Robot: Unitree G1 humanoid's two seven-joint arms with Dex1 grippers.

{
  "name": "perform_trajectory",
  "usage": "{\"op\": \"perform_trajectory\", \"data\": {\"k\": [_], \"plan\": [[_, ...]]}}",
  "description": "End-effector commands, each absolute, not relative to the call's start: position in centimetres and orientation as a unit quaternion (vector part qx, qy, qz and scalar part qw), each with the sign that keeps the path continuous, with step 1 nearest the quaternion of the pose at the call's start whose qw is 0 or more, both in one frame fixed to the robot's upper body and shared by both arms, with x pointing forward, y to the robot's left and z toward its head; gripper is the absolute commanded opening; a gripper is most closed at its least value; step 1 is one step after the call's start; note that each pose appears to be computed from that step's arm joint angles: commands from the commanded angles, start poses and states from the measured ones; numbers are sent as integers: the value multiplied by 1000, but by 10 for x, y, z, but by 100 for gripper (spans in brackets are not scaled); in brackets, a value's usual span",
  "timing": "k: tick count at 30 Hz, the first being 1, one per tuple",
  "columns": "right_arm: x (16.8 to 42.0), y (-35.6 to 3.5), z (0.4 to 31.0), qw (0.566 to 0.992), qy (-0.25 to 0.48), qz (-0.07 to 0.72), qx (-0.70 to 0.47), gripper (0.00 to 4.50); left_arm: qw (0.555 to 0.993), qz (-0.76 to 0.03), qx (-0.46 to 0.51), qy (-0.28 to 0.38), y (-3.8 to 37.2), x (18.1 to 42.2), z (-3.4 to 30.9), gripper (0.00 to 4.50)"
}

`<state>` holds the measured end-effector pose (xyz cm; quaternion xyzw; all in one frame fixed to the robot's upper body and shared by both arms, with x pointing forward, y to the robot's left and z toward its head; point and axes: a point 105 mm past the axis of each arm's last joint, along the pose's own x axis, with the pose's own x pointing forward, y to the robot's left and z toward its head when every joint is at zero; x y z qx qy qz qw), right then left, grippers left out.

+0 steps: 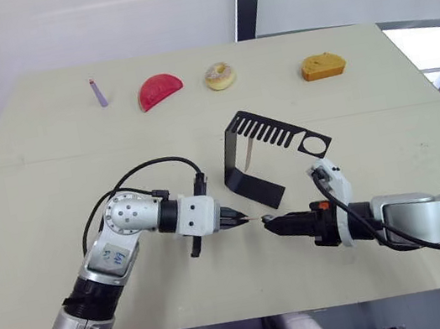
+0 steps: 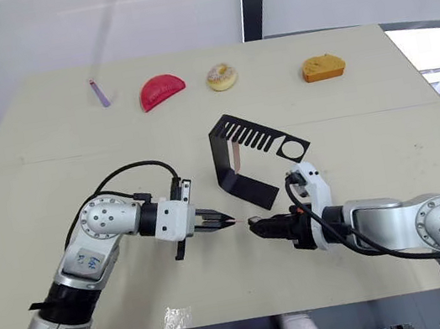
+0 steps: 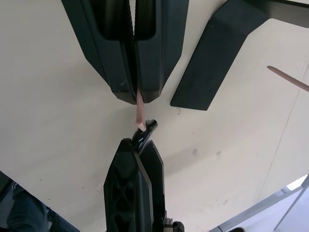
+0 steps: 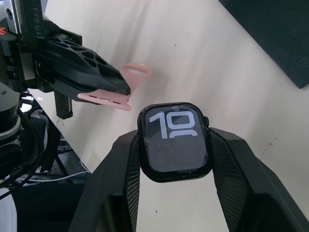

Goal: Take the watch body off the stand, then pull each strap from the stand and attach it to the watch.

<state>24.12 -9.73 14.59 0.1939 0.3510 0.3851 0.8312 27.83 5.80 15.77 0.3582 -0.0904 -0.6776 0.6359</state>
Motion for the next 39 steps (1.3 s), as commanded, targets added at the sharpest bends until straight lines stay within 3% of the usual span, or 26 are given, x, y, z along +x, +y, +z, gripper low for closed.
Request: {"op": "perform_trajectory", "data": {"k": [1,39], "plan": [[237,-94,155,828,340,404,191,160,635,-676,360,-106,55,277,164,0],[242,-97,159,831,332,400,198,160,634,-681,355,-93,55,276,158,0]]}}
